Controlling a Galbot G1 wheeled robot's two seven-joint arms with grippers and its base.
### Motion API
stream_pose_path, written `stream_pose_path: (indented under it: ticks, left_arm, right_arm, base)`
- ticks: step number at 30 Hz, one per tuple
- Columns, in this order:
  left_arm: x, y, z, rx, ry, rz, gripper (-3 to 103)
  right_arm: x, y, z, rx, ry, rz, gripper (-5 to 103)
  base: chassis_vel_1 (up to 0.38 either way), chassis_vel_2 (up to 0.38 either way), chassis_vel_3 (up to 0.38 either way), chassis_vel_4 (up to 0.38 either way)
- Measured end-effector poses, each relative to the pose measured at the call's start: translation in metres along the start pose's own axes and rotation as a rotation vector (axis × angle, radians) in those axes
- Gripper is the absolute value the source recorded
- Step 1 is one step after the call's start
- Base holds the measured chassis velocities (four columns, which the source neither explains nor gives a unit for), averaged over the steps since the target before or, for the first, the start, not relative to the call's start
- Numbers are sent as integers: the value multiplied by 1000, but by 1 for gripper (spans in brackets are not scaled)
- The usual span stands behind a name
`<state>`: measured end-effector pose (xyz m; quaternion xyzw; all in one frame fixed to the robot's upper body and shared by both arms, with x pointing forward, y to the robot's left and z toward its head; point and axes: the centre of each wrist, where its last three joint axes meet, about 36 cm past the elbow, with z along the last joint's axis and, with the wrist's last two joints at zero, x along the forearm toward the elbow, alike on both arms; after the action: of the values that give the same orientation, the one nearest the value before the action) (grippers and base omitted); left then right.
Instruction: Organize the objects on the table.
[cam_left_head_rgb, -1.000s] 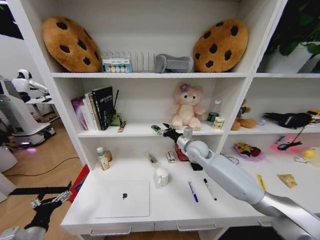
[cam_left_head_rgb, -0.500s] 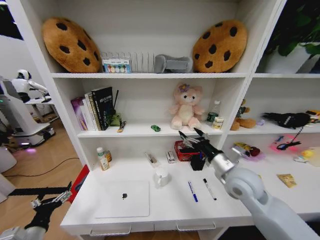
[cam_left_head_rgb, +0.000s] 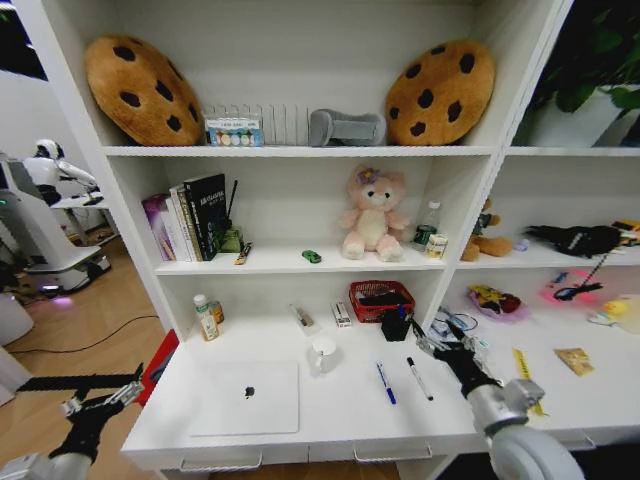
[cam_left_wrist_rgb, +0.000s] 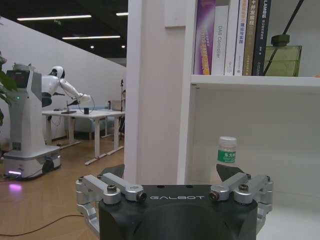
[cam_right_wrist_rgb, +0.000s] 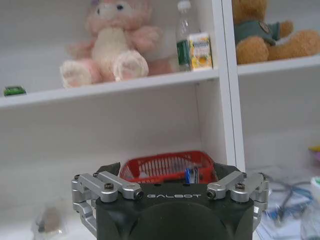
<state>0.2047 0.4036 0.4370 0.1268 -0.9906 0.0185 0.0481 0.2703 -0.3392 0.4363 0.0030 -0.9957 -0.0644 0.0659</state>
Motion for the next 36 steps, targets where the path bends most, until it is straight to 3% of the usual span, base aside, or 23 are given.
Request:
stream_pose_path:
  ticks: [8,12,17,27,36]
  left_arm:
    - [0,0,0,0,0,0,100]
    - [0,0,0,0,0,0,100]
    - [0,0,0,0,0,0,100]
    - [0,0,0,0,0,0,100]
    - [0,0,0,0,0,0,100]
  right_arm:
    - [-13,2,11,-16,192,23,100]
    - [-29,9,4,21,292,15,103]
    - [-43,20,-11,11,424,-10,94]
    - [-74,22,-9,-6,560,-36,100]
    - [-101,27,5,51,619,-63,100]
  base:
    - [0,0,0,0]
    - [0,0,0,0]
    - [0,0,0,0]
    - [0,0,0,0]
    - [0,0,0,0]
